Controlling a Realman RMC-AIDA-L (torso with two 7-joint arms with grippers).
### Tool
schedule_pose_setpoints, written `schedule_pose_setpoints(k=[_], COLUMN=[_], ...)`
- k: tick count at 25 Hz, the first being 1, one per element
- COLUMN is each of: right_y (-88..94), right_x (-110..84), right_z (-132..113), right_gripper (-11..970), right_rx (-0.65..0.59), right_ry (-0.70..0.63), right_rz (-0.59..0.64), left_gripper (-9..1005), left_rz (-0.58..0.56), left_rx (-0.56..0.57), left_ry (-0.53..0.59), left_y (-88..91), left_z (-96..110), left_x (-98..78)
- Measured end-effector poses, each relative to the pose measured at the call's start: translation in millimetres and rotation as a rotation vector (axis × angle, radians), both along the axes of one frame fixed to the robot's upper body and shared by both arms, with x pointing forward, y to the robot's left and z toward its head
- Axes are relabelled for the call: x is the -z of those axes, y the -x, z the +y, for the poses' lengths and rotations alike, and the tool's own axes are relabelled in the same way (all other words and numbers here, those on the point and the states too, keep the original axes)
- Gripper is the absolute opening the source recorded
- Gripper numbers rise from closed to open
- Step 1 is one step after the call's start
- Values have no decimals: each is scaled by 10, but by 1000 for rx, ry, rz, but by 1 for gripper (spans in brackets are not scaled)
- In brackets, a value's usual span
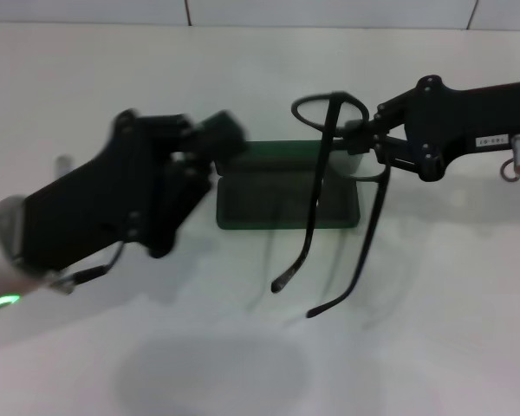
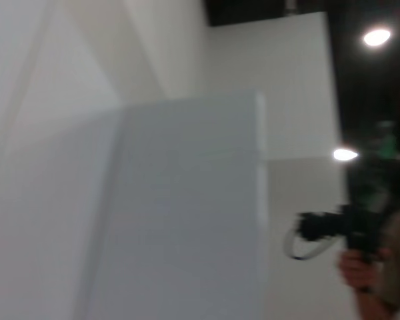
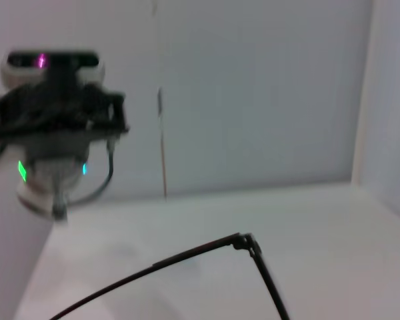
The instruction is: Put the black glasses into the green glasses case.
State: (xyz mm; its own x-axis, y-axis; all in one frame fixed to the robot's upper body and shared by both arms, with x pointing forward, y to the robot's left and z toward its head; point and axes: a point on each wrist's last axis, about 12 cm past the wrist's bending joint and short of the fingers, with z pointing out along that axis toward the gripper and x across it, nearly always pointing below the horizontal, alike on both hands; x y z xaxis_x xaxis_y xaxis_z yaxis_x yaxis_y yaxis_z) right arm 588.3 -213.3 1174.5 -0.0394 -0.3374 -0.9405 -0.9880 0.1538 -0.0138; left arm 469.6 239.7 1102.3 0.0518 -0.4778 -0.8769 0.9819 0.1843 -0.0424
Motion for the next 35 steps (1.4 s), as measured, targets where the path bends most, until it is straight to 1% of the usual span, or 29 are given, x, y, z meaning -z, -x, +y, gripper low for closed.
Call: schedule_pose_setpoints(k=[1, 2, 4, 6, 10, 15, 22, 35], right_y=[0, -1, -7, -12, 8, 46, 92, 131], right_x=[0, 90, 124, 144, 137, 125, 119, 105], right_z=[0, 44, 84, 134, 188, 202, 207, 207], right_gripper=[86, 86, 86, 86, 86, 86, 85, 85], right_rx=[0, 4, 2, -5, -29, -60, -95, -125], right_ry=[0, -87, -140, -189, -257, -278, -294, -311], right_rz=[0, 33, 43, 49, 66, 75, 87, 94], left_gripper=[47, 38, 21, 21, 22, 23, 24, 27], left_rz=[-4, -10, -16, -12, 16, 52, 79, 87], left_rx=[36, 72, 138, 167, 171, 132, 89, 64], left_ry=[-9, -18, -45, -75, -139, -156, -162, -180], left_y=[-42, -88, -153, -195, -246, -267, -292, -327], left_z=[-50, -106, -238, -343, -479, -491, -486, -499], left_x=[-27, -58, -89, -85, -20, 42, 80, 103])
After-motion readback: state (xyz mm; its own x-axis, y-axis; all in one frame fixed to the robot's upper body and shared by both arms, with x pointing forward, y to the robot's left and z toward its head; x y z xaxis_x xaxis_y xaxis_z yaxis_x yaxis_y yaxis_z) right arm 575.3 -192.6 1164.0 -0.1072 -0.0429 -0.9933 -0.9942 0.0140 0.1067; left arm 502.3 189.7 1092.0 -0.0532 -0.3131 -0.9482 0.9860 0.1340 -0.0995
